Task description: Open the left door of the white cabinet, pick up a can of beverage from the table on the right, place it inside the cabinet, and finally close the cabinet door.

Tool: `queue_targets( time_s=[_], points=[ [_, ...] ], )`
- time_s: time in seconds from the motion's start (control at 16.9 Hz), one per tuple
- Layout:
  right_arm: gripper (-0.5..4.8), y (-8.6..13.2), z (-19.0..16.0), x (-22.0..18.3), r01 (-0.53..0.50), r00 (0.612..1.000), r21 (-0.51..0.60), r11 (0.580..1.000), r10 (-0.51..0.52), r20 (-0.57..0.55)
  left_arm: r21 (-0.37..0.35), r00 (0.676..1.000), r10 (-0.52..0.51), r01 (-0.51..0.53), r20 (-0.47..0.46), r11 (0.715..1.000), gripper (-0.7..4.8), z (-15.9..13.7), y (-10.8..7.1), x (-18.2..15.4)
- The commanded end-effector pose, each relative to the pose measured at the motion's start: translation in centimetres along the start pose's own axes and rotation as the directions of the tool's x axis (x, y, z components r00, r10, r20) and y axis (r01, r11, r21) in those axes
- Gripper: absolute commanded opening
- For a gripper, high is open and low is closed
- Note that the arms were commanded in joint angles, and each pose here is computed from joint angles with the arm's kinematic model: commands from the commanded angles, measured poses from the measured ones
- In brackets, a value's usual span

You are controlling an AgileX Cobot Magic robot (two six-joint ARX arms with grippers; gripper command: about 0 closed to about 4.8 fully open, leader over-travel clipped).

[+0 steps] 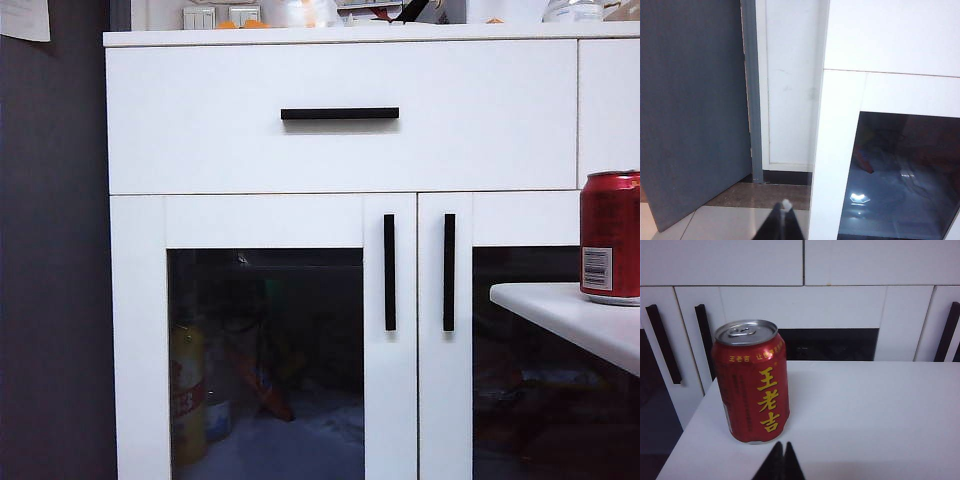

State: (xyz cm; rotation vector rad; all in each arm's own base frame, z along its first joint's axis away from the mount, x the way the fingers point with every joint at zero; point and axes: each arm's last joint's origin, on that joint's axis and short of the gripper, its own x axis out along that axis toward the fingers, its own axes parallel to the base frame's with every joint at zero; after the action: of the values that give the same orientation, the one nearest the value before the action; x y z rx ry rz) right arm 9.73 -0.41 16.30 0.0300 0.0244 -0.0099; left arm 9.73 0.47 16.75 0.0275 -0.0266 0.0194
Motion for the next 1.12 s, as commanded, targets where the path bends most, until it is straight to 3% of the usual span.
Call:
queue_targets(
  time_s=[0.06,0.35,0.41,0.47,0.53,0.59,0.71,0.77,0.89,0.94,1.12],
  points=[
    [-0.06,0.0,-0.1,0.0,0.001,1.000,0.003,1.000,-0.001,0.003,0.001,1.000,0.007,-0.007,0.009,1.000,-0.05,0.1,0.0,0.0],
    [-0.05,0.0,0.0,0.0,0.001,1.000,0.000,1.000,-0.001,0.007,-0.001,1.000,0.020,-0.020,0.008,1.000,-0.05,0.1,0.1,0.0],
    [0.33,0.0,0.3,0.0,0.000,1.000,0.001,1.000,0.000,0.018,-0.013,1.000,0.020,-0.020,0.015,1.000,0.02,0.3,0.1,0.0],
    [2.36,0.1,1.4,-0.3,-0.004,0.999,0.001,1.000,0.004,0.041,-0.055,0.999,0.021,-0.019,0.029,0.998,0.98,0.7,0.1,-0.1],
    [3.50,0.1,2.5,-0.6,-0.004,0.998,-0.001,1.000,0.004,0.070,-0.070,0.999,0.021,-0.018,0.039,0.997,2.23,1.1,0.1,-0.2],
    [3.70,0.2,3.6,-0.9,-0.005,0.995,-0.003,1.000,0.006,0.104,-0.070,0.999,0.021,-0.018,0.047,0.997,3.38,1.4,0.1,-0.2],
    [3.98,0.2,5.0,-1.4,-0.007,0.991,-0.005,1.000,0.008,0.135,-0.071,0.999,0.016,-0.012,0.052,0.997,4.79,1.9,0.1,-0.4],
    [4.77,0.2,5.4,-1.7,-0.006,0.993,-0.004,1.000,0.006,0.120,-0.109,0.998,0.011,-0.005,0.059,0.994,4.79,2.4,0.1,-0.5],
    [4.79,0.3,6.0,-2.1,-0.025,0.996,0.007,1.000,0.024,0.083,-0.143,0.995,-0.045,0.057,0.084,0.988,4.79,3.6,-0.1,-0.8],
    [4.79,0.5,6.7,-2.4,-0.089,0.991,0.050,0.995,0.084,0.102,-0.137,0.992,-0.082,0.094,0.096,0.986,4.79,4.3,-0.2,-1.1],
    [4.79,0.8,9.1,-3.6,-0.153,0.977,0.032,0.988,0.146,0.159,-0.098,0.972,-0.163,0.181,0.170,0.979,4.79,7.3,-0.4,-2.1]
  ],
)
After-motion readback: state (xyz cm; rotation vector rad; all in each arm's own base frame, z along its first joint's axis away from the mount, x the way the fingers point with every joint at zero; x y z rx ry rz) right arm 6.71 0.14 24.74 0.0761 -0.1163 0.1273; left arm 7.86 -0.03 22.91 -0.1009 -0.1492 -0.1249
